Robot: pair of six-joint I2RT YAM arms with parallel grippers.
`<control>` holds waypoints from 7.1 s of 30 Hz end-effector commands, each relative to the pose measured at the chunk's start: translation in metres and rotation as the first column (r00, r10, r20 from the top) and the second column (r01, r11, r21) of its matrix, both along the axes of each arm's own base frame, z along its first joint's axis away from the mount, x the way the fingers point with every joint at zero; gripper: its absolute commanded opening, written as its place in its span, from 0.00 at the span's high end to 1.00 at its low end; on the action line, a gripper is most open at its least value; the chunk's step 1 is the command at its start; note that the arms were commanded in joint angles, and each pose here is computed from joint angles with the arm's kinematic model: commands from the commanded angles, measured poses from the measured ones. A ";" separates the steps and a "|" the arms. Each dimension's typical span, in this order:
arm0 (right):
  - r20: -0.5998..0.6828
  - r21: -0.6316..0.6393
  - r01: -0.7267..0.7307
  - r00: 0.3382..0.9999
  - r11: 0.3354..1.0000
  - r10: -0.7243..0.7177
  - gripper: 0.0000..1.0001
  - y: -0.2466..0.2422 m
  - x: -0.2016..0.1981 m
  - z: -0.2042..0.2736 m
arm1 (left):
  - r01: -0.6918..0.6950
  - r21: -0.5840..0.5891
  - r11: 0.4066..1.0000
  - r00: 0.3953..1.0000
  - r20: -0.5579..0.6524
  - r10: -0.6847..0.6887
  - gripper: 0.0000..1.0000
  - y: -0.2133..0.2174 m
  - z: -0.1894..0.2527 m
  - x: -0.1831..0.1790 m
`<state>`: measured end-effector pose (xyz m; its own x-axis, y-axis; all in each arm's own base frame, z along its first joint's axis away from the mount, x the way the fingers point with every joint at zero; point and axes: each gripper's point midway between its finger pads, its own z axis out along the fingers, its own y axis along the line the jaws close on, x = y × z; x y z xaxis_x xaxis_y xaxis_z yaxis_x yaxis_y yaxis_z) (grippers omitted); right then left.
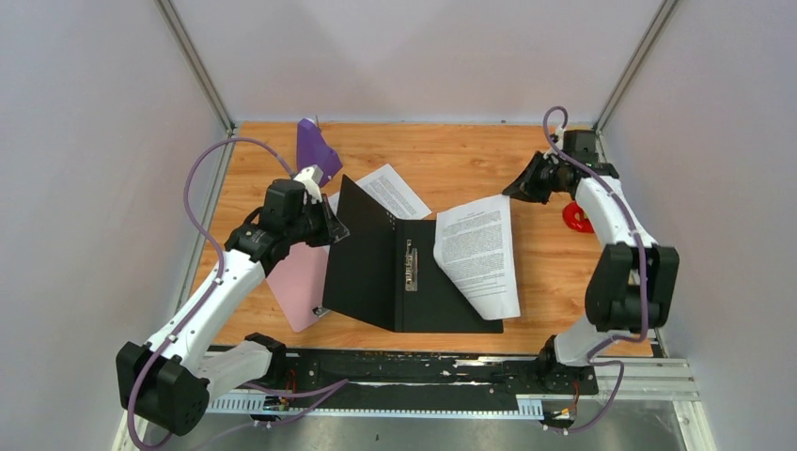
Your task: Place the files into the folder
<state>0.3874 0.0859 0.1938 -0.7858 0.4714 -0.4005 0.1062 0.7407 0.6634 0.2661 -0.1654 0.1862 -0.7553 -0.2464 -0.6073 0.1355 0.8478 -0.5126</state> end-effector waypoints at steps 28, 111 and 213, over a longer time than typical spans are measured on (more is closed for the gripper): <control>-0.014 -0.097 -0.189 0.982 0.977 0.189 1.00 0.001 0.016 -0.125 | -0.013 -0.034 0.999 0.999 0.039 0.014 1.00 -0.003 0.007 0.007; 0.079 -0.068 -0.308 0.946 0.949 0.313 1.00 0.021 0.018 -0.145 | -0.022 -0.073 0.997 0.999 0.021 0.024 1.00 -0.006 0.004 0.002; 0.186 0.036 -0.723 0.683 0.690 0.706 0.41 0.241 -0.025 -0.119 | -0.046 -0.107 0.993 0.997 0.049 0.052 1.00 -0.005 0.015 0.001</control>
